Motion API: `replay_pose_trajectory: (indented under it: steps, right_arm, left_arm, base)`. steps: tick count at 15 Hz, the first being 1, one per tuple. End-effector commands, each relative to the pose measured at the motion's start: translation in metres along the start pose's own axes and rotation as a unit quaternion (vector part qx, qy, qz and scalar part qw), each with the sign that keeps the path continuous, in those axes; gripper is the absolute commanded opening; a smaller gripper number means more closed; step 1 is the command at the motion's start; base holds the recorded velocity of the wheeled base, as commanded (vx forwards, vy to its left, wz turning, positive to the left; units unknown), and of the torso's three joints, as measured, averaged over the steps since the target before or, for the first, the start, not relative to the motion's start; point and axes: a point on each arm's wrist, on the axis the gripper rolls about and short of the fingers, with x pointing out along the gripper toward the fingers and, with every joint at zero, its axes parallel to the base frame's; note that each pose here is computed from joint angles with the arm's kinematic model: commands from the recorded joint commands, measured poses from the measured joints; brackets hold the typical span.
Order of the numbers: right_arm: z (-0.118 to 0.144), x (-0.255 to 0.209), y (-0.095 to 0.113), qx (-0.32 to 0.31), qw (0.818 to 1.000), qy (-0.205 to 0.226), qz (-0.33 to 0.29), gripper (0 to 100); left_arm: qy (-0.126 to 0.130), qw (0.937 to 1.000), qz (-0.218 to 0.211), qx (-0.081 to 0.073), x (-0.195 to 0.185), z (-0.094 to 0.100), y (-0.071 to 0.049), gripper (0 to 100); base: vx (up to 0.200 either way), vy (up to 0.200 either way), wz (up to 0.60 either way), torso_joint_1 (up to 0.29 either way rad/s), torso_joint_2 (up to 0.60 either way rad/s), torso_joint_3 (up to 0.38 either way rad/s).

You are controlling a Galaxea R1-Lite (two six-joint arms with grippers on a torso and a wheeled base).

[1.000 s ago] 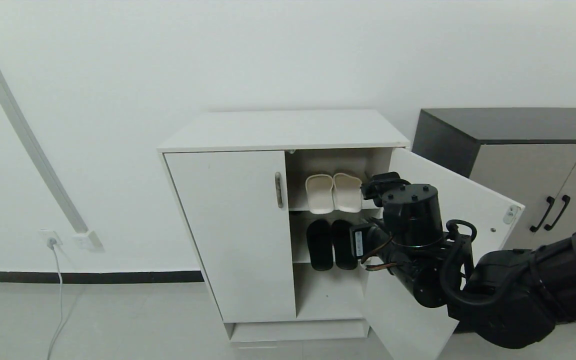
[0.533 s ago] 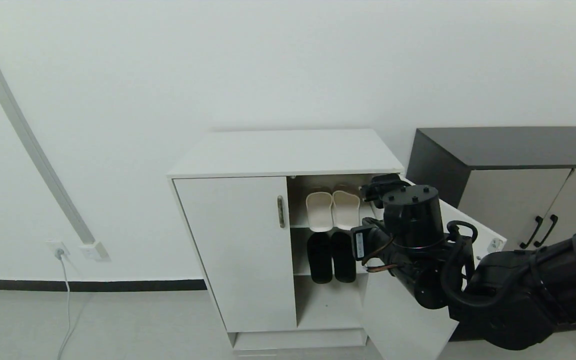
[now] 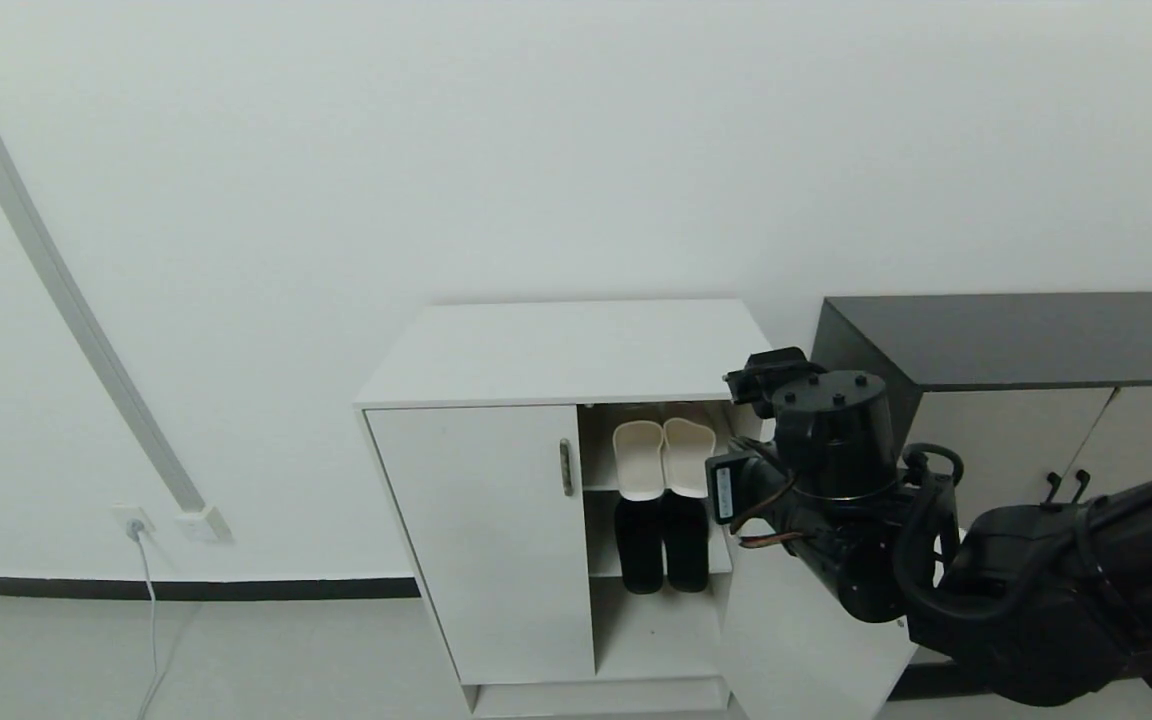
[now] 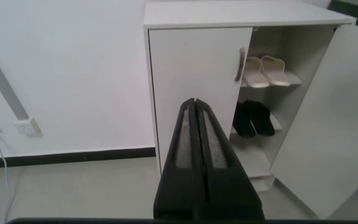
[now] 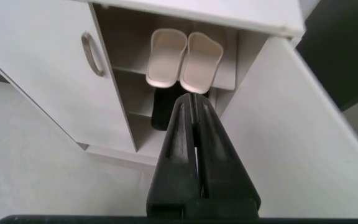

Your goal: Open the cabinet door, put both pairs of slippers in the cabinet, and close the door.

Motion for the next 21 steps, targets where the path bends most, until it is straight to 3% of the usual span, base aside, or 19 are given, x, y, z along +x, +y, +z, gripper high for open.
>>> replay_pose_trajectory:
  steps: [1,4,13,19,21]
  right_arm:
    - [0.0003,-0.0004,-0.0006,0.001,1.000,0.000,0.001,0]
    - [-0.0010,0.0001,-0.0010,0.000,1.000,0.002,0.000,0]
    - [-0.0023,-0.0004,-0.0008,-0.002,1.000,0.004,0.001,0]
    - [-0.0037,0.0002,-0.0005,-0.003,1.000,0.006,0.004,0]
    - [-0.0057,0.0013,-0.0007,-0.003,1.000,0.007,0.003,0]
  left_arm:
    - [0.001,1.0000,0.000,0.000,0.0001,0.0000,0.0000,0]
    - [0.001,1.0000,0.000,0.000,0.0001,0.0000,0.0000,0]
    - [0.001,1.0000,0.000,0.000,0.0001,0.0000,0.0000,0]
    - [0.001,1.0000,0.000,0.000,0.0001,0.0000,0.0000,0]
    - [0.001,1.0000,0.000,-0.001,0.0001,0.0000,0.0000,0]
  base:
    - [0.000,0.000,0.00,0.276,-0.61,-0.334]
    - [0.000,0.000,0.00,0.150,-0.35,-0.189]
    - [0.000,0.000,0.00,0.004,-0.01,-0.004]
    - [0.000,0.000,-0.60,0.006,0.00,0.002]
    - [0.000,0.000,0.00,0.000,0.00,0.000]
